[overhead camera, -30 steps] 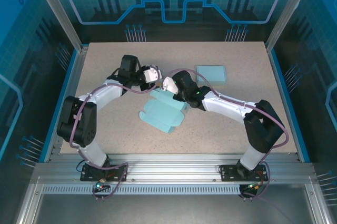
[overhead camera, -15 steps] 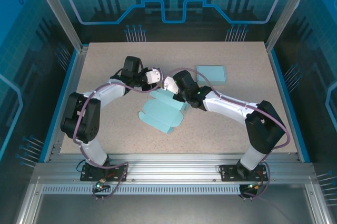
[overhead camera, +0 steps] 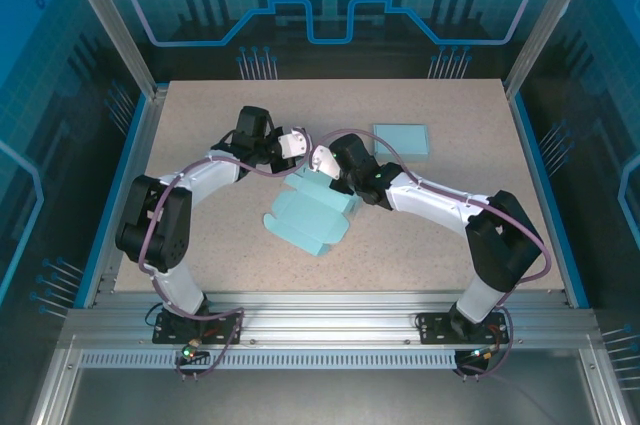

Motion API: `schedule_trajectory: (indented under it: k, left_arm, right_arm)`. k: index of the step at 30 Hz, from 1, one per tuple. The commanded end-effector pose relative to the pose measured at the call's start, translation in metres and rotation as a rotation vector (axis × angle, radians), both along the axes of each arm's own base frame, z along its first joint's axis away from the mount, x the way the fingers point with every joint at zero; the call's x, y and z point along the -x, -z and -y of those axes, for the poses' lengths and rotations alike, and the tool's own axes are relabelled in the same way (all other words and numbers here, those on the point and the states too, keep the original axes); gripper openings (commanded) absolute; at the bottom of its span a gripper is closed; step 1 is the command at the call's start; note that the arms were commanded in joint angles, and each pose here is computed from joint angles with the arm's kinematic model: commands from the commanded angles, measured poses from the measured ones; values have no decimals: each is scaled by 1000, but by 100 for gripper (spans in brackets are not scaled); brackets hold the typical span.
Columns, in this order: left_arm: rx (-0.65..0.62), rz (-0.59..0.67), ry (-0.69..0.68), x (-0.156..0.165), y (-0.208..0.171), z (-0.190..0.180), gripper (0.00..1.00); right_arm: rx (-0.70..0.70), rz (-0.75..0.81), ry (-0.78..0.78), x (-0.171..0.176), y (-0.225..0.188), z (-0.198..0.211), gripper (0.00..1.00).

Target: Fold the paper box

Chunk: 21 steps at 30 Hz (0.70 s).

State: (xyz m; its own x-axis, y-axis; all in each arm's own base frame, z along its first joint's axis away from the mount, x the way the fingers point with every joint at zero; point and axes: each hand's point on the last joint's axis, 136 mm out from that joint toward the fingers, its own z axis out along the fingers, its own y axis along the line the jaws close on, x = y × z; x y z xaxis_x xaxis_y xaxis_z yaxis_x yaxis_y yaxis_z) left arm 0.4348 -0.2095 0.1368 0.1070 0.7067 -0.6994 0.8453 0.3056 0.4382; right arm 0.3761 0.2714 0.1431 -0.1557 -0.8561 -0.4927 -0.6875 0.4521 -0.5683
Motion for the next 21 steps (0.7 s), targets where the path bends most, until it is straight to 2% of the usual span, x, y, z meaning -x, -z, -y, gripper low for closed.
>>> schedule_trajectory:
  k: [1,5,8,11,15,18,21]
  left_arm:
    - [8,84,64,8,-14,22,0]
    - [0,258,-15,-7,-27,18,0]
    - [7,395,-88,-15,-41,15,0]
    - [-10,470,-117,-15,-46,18,0]
    - [-59,518,-139,-9,-40,27,0]
    - [-125,581,-150,-5,-33,32,0]
    - [-238,652,-139,-3,-21,38,0]
  right_arm:
    - [-83,5,29,-3,-18,-3,19]
    - [-265,-41,196,-4,-50,23,46]
    - [-488,-125,294,4,-79,46,55]
    - [-671,-166,370,16,-106,72,63]
    - [-828,-219,556,27,-115,121,66]
    - [-860,-257,736,33,-101,164,65]
    - [-882,-313,841,36,-80,190,64]
